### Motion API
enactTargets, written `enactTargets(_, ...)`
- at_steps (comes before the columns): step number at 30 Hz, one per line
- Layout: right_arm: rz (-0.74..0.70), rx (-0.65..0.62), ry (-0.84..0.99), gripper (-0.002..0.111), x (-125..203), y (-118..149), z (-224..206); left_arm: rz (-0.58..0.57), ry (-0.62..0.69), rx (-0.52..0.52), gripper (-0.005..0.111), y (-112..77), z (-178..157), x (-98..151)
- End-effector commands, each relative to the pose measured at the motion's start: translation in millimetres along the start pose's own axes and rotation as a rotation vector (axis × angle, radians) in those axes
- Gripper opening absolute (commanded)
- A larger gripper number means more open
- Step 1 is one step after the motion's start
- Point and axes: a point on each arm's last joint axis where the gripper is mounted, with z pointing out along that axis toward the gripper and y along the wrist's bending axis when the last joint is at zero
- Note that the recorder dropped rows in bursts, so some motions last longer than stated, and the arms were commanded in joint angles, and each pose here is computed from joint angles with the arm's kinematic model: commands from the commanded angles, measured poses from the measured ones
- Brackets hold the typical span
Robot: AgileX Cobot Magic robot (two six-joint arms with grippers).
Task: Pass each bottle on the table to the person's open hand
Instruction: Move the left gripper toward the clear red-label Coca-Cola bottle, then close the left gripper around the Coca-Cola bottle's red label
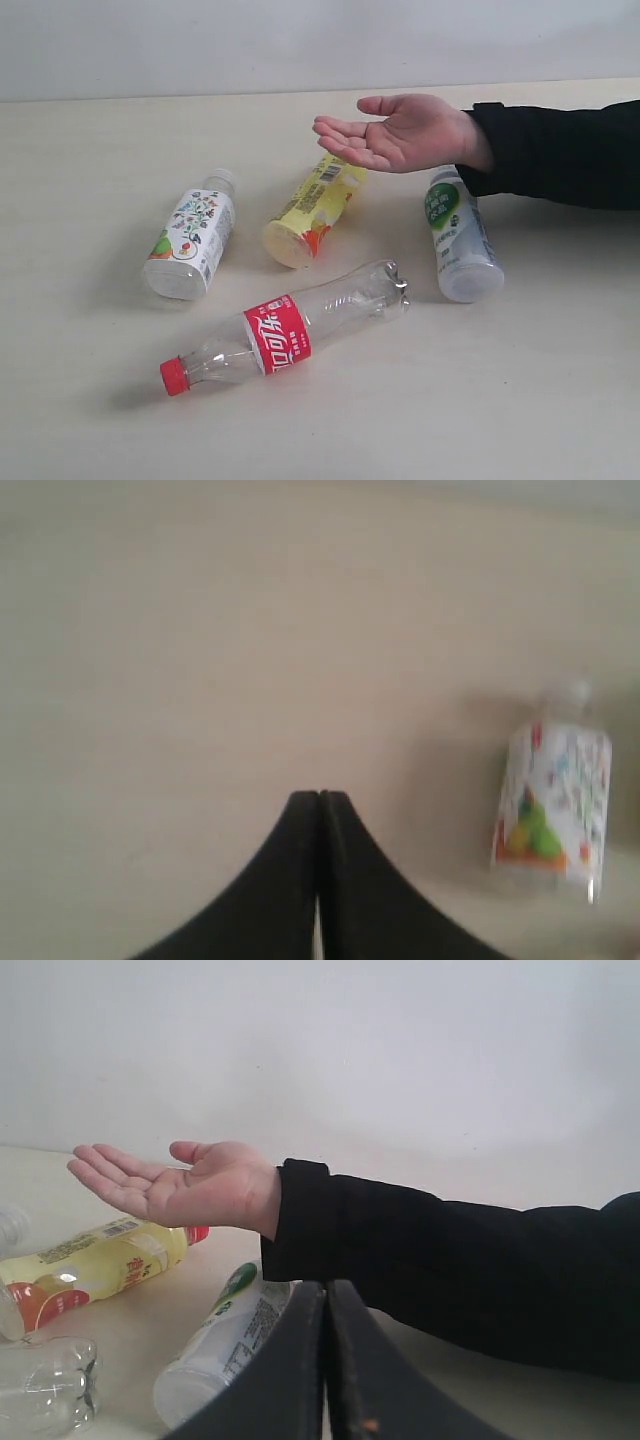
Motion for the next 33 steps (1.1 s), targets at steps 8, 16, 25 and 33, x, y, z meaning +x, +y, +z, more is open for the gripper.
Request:
enactTargets(8, 0.0, -0.002, -0.004, 0.0, 1.0, 0.2, -0.1, 0.592, 0.364, 0.456, 0.0, -128.8, 42.2, 36.0)
enactTargets(16, 0.0, -0.002, -0.004, 0.0, 1.0, 0.2, -0.1, 0.896, 0.47, 0.493, 0.016, -191.6, 55.6, 79.0)
enactTargets(25, 0.0, -0.002, -0.004, 0.0, 1.0, 0.2, -0.1, 1.025, 0.613, 0.489, 0.062, -244.6, 73.3, 89.0)
enactTargets(33, 0.0, -0.002, -0.004, 0.0, 1.0, 0.2, -0.1, 1.198, 0.606, 0.446, 0.065, -276.6, 98.2, 105.6)
